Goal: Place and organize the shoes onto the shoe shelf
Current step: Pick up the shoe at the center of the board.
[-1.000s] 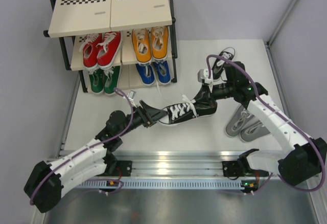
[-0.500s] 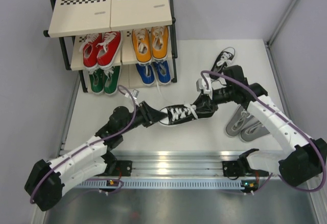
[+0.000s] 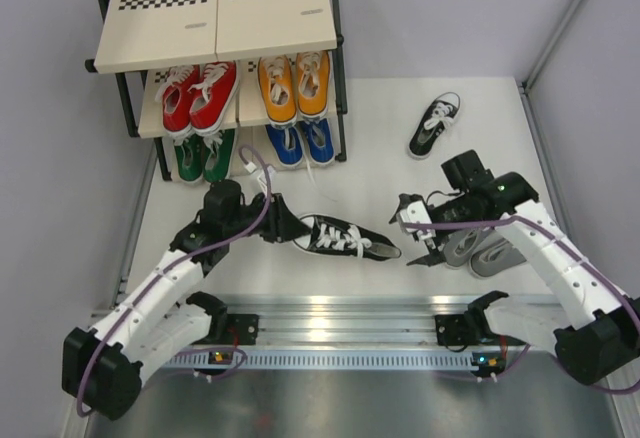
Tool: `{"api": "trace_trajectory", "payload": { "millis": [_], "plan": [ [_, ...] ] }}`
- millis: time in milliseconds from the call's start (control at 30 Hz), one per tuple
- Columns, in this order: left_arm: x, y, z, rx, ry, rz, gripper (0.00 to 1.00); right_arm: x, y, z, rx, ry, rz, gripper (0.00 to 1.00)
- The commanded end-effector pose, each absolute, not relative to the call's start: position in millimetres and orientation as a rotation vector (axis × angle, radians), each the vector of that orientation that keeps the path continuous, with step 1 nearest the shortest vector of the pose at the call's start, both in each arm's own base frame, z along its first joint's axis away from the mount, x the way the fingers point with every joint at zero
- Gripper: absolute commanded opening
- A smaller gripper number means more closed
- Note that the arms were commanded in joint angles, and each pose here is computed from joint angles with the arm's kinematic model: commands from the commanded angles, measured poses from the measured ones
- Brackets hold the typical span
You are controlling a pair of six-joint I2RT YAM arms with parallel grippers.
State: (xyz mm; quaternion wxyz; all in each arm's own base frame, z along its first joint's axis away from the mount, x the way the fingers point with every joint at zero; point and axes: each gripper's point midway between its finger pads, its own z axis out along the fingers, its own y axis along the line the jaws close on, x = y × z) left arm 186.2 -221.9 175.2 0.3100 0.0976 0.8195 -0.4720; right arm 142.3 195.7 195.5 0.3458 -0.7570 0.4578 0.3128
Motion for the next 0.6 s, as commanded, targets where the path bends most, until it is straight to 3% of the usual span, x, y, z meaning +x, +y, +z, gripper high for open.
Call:
{"api": "trace_trajectory", "payload": {
  "millis": [0,167,333,467,567],
  "plan": [
    [181,-231,219,0.459,2.022,-1.360,0.00,124,192,181,-2.020,1.143,0.817,0.96],
    [174,-237,225,0.531,2.015,-1.432,0.00,130,198,181,-1.950,1.203,0.772,0.91],
    [168,-238,227,0.588,2.006,-1.455,0.00,128,215,193,-1.794,1.330,0.899,0.75],
    [170,-238,223,0.557,2.035,-1.467,0.00,118,218,187,-1.843,1.348,0.879,0.73],
    [168,-241,218,0.510,2.085,-1.521,0.00,95,210,192,-2.017,1.110,0.877,0.77]
  ]
}}
